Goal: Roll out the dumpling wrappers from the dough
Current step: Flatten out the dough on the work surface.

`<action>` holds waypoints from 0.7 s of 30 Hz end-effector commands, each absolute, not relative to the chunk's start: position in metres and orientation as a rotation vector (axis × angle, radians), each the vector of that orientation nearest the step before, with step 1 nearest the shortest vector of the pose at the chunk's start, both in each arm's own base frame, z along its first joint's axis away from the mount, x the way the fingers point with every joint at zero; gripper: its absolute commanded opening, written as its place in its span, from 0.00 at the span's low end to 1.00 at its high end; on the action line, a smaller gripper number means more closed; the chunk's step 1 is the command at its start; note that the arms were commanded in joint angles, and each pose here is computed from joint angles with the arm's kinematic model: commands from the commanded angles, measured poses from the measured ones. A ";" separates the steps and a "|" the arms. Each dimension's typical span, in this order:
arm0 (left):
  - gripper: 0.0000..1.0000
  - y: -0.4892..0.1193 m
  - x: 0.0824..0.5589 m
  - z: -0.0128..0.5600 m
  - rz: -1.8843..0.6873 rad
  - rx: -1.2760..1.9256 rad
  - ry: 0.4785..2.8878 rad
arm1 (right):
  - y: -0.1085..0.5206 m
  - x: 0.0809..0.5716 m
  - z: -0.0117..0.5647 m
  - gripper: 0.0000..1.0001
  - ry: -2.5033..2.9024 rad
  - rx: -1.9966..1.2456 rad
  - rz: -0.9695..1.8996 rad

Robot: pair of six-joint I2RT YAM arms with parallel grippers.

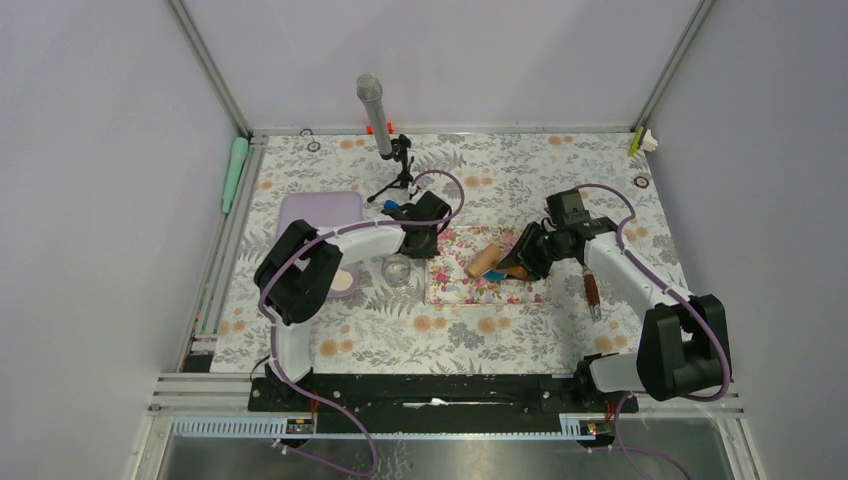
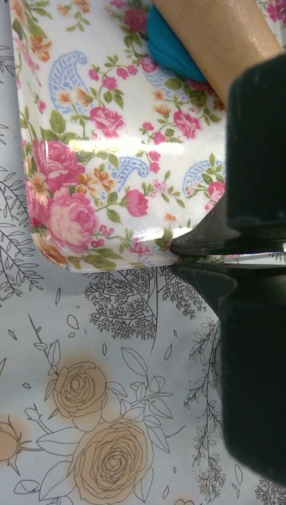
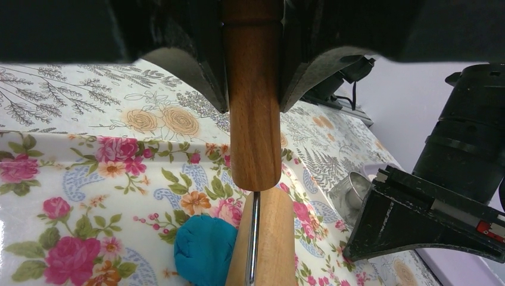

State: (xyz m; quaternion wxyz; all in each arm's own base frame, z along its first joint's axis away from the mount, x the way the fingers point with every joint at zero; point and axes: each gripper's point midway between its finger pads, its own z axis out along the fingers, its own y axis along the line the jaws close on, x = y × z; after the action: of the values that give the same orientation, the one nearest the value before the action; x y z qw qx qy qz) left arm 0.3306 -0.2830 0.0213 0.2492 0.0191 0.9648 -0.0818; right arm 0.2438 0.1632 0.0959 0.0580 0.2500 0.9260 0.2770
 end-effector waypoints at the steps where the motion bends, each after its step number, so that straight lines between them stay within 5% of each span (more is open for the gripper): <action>1: 0.00 -0.266 0.297 0.007 -0.150 0.139 2.734 | 0.109 0.221 0.027 0.00 2.887 0.922 0.328; 21: 0.00 -0.268 0.296 0.008 -0.179 0.168 2.730 | 0.117 0.234 0.004 0.00 2.921 0.909 0.356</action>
State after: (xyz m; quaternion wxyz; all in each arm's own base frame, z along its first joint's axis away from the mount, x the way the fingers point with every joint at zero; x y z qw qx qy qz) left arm 0.3316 -0.2772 0.0214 0.2551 0.0134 0.9634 -0.0807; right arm 0.2828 0.1817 0.0811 0.0888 0.2293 0.9136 0.3237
